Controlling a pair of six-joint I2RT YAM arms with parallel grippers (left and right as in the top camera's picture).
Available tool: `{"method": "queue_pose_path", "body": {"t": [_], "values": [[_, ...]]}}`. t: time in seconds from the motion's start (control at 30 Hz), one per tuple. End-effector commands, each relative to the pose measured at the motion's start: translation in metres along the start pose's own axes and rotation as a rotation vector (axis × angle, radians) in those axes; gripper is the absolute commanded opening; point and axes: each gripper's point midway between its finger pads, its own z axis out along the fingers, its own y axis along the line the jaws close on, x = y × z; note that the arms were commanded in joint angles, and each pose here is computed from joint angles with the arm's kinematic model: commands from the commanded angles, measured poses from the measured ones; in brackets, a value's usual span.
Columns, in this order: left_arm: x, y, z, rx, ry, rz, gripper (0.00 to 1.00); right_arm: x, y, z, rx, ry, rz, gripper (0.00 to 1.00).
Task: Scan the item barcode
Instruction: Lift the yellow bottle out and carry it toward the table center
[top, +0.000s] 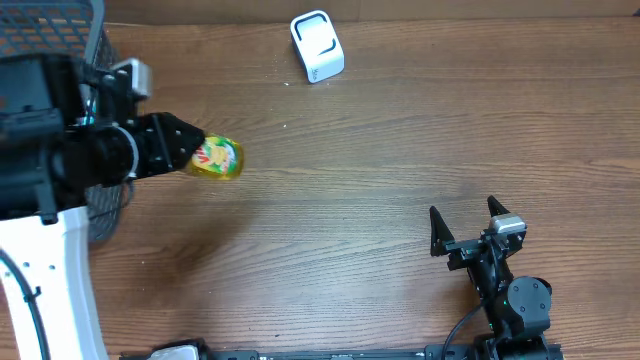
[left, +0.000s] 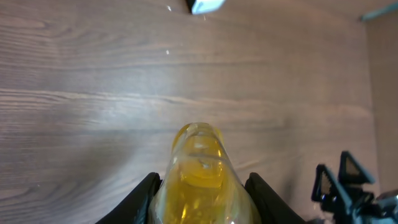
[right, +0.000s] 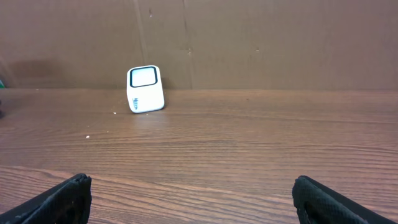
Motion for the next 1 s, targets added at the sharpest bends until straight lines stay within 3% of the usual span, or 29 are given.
{"method": "queue_pose_path", "body": {"t": [0.0, 0.67, 0.97], "values": [[0.007, -0.004, 0.013, -0.054, 0.025, 0.006, 0.04, 0.004, -0.003, 0.001, 0.013, 0.007, -0.003, 1.0], [0.067, -0.065, 0.133, -0.194, 0.029, 0.089, 0.04, 0.004, -0.003, 0.001, 0.013, 0.007, -0.003, 1.0], [0.11, -0.087, 0.192, -0.246, 0.131, 0.181, 0.04, 0.004, -0.003, 0.001, 0.013, 0.007, -0.003, 1.0]]}}
